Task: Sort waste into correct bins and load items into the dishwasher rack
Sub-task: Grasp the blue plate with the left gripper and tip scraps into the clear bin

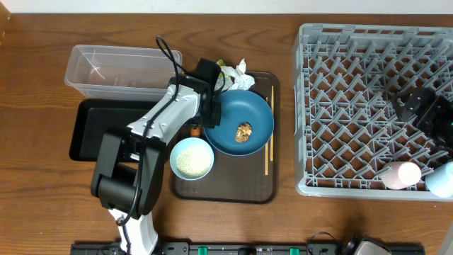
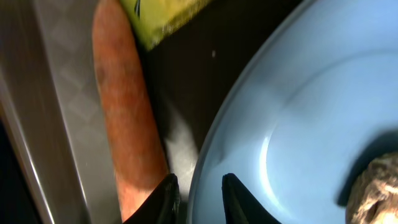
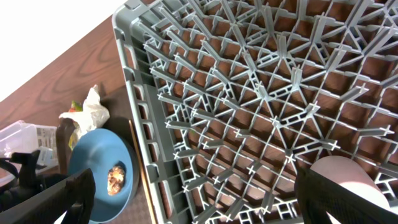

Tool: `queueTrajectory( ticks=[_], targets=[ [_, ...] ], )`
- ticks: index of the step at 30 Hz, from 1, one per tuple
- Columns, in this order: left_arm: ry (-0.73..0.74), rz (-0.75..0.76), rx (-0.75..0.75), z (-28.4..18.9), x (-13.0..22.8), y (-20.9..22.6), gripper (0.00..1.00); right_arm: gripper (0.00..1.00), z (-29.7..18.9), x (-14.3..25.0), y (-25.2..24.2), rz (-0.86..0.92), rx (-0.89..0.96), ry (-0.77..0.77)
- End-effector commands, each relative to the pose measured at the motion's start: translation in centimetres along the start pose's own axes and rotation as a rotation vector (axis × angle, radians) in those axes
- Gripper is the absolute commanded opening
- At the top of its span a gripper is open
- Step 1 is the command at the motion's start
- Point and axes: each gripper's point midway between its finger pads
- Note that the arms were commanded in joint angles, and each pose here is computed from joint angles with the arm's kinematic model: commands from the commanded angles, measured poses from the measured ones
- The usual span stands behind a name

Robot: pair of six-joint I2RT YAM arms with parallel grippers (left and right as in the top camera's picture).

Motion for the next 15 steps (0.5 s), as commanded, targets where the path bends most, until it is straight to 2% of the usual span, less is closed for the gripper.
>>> queueTrajectory(
  ticks=[1, 3, 6, 10, 15],
  targets=[
    [0.015, 0.0, -0.005, 1.0, 0.2, 0.1, 0.25, 0.94, 0.0, 0.1, 0.3, -0.009, -0.003, 0.001],
    [0.027, 0.0, -0.006, 1.6, 0.3, 0.2, 0.22, 0.95, 0.0, 0.1, 0.3, -0.009, -0.003, 0.001],
    [0.045, -0.001, -0.008, 2.0, 0.7, 0.2, 0.06, 0.94, 0.0, 0.1, 0.3, -0.01, -0.003, 0.001],
    [0.038, 0.026, 0.011, 1.0, 0.7, -0.1, 0.06, 0.95, 0.0, 0.0, 0.3, -0.012, -0.004, -0.003],
    [-0.049, 0.075, 0.04, -3.6, -0.4, -0.6, 0.06, 0.95, 0.0, -0.1, 0.4, -0.013, -0.006, -0.007]
  ],
)
Point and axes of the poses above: each gripper's point midway between its finger pads, its own z axis out along the fingers, its own y axis along the line the jaws close on, x = y × z, and after that the axes turned 12 degrees about z, right-handed
